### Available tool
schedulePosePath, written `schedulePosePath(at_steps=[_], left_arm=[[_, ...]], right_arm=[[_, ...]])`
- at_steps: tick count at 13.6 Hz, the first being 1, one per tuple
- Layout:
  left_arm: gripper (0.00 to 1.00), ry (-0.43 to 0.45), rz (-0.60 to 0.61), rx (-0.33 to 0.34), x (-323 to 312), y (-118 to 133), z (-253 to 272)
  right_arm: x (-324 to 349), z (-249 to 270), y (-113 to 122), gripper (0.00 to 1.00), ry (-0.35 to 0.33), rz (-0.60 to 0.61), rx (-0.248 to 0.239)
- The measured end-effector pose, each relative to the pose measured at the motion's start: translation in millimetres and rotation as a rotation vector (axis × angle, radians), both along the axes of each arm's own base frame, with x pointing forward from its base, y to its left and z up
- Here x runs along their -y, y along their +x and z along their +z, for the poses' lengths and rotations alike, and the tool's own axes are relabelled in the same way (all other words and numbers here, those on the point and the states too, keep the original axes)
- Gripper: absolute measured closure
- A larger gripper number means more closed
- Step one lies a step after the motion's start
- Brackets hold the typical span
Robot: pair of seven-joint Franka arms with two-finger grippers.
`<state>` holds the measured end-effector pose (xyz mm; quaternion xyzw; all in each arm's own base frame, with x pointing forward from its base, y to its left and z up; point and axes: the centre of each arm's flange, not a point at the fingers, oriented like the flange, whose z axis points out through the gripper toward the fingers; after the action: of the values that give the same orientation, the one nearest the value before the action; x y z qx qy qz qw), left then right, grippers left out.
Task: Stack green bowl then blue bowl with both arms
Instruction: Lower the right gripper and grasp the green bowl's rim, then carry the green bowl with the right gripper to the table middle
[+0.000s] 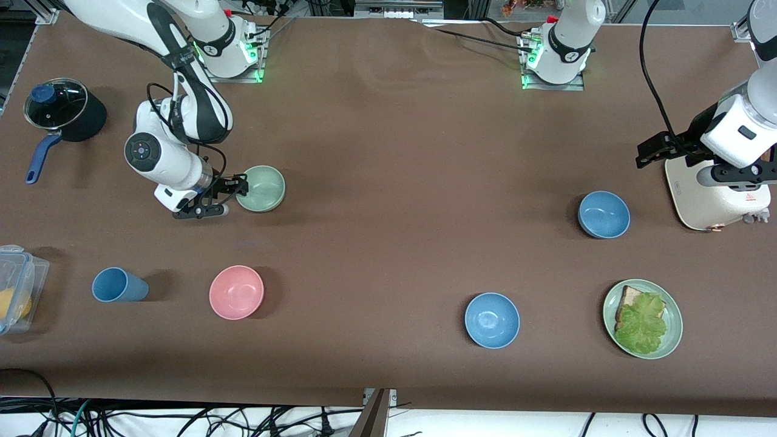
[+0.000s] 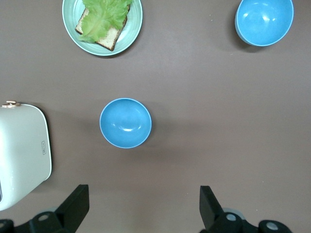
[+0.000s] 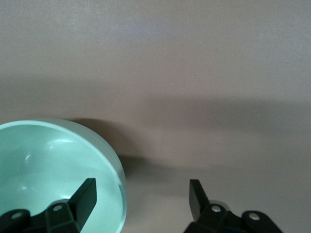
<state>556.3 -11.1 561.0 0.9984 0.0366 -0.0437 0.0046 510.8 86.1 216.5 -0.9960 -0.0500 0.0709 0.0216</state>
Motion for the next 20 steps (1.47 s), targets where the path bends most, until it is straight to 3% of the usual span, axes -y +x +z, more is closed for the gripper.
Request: schedulePosePath(at_steps=[1, 5, 6, 8, 11, 12, 14, 17, 20], left_arm=[[0.00, 0.000, 0.000, 0.000, 0, 0, 0], [0.00, 0.000, 0.000, 0.000, 0, 0, 0], [0.00, 0.000, 0.000, 0.000, 0, 0, 0], [0.00, 0.000, 0.000, 0.000, 0, 0, 0], [0.00, 0.000, 0.000, 0.000, 0, 0, 0], [0.00, 0.000, 0.000, 0.000, 0, 0, 0], [0.00, 0.000, 0.000, 0.000, 0, 0, 0], [0.00, 0.000, 0.000, 0.000, 0, 0, 0], [0.00, 0.000, 0.000, 0.000, 0, 0, 0]], right_arm=[[0, -1, 0, 0.23, 0.001, -0.001, -0.002], [0, -4, -1, 0.32, 0.001, -0.003, -0.007], [0, -4, -1, 0.43, 0.004, -0.007, -0.009], [-1, -4, -1, 0.49, 0.012, -0.017, -0.010], [-7, -4, -2, 0.81, 0.017, -0.013, -0.011], [-8, -4, -2, 0.81, 0.017, -0.012, -0.012], [-9, -3, -2, 0.96, 0.019, -0.012, -0.009], [-16, 8, 5, 0.96, 0.023, 0.001, -0.029], [-31, 68, 42, 0.96, 0.035, 0.026, -0.074]])
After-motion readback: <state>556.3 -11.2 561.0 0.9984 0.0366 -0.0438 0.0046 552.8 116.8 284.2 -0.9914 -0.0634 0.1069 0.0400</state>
